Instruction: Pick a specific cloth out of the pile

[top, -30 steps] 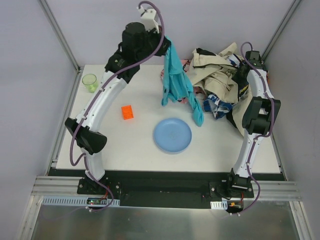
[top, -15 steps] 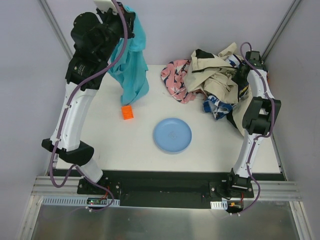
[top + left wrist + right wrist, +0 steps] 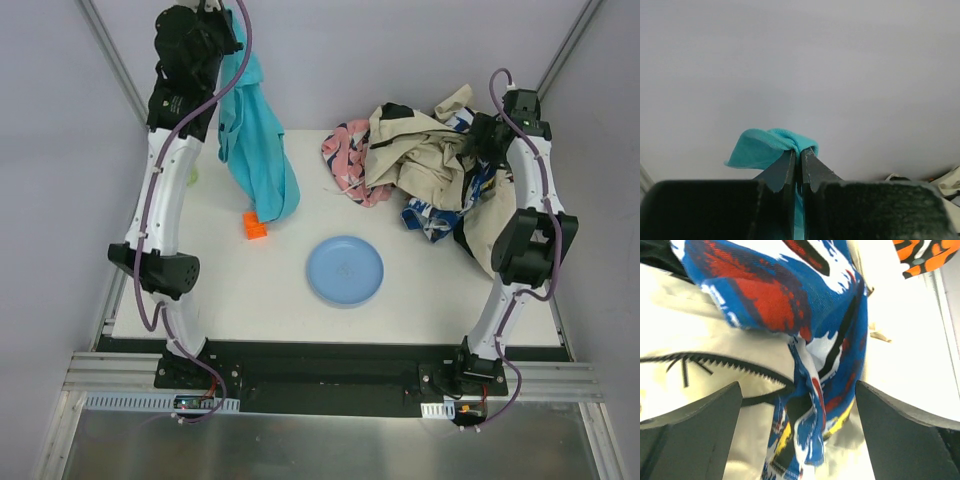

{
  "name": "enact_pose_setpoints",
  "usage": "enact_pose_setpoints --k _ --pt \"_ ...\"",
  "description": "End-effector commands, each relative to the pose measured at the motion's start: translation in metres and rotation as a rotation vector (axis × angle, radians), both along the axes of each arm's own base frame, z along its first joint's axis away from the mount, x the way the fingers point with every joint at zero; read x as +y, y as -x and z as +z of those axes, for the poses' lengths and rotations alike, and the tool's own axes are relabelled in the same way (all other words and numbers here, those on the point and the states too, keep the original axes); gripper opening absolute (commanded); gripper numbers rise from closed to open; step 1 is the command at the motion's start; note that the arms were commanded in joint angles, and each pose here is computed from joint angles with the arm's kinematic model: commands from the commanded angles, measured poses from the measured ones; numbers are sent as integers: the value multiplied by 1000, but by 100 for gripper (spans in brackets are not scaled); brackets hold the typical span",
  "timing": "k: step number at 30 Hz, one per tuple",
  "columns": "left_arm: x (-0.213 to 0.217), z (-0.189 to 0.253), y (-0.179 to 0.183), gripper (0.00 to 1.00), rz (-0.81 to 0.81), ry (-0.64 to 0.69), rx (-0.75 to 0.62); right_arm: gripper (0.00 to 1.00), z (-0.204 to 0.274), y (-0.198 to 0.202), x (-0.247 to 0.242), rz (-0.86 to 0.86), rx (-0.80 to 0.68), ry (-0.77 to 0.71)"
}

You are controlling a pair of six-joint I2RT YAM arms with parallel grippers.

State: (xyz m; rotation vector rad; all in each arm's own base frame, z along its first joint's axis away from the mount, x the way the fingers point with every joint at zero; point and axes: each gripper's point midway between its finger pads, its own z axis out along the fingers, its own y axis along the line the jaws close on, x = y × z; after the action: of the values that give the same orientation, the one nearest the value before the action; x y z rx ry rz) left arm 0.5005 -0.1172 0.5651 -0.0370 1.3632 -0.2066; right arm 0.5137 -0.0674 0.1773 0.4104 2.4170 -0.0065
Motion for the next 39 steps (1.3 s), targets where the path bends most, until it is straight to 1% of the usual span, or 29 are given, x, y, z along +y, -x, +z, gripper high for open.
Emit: enact_pose_setpoints --k 1,6,9,13,14,17,19,21,23,24,25,26,27,28,30,32,34,37,39 --pt "4 -5 -29 0 3 32 -32 96 60 22 0 -7 -102 40" --pt "8 -76 -76 0 21 31 107 96 71 41 -2 -42 -117 57" --pt "14 -114 -95 0 32 45 184 96 77 55 -7 -72 -128 80" --pt "20 -174 -111 0 45 69 310 96 82 70 -3 -93 -170 63" --pt "22 -188 -112 0 55 73 343 96 89 73 -2 -99 -205 56" --pt "17 -244 -102 0 38 90 479 96 85 87 2 -114 -228 32" --pt "6 -278 -86 0 -17 136 573 96 79 94 5 -111 -235 24" --pt "-9 -310 -70 0 -87 179 667 96 76 99 11 -122 -254 -17" --pt "-14 -336 -53 0 -109 219 747 96 75 103 17 -107 -269 -46" --pt "-14 -347 -45 10 -110 224 781 96 75 105 19 -103 -272 -55" --pt "-14 -351 -37 39 -110 225 800 96 77 106 20 -99 -280 -57" --pt "-11 -353 -32 83 -99 214 808 96 78 108 19 -101 -286 -50" --pt "-4 -349 -27 99 -74 189 807 96 81 109 17 -107 -294 -36" --pt "3 -336 -24 99 -47 164 790 96 84 111 14 -118 -297 -27" --pt "17 -295 -15 99 0 125 720 96 90 115 14 -119 -305 -20" --pt "23 -256 1 99 6 123 651 96 96 119 17 -110 -323 -29" --pt "24 -229 24 99 -17 136 600 96 99 123 17 -111 -333 -25" --pt "31 -221 64 99 -8 159 583 96 105 130 13 -117 -348 4" --pt "45 -230 87 99 53 174 594 96 109 136 12 -121 -361 12"
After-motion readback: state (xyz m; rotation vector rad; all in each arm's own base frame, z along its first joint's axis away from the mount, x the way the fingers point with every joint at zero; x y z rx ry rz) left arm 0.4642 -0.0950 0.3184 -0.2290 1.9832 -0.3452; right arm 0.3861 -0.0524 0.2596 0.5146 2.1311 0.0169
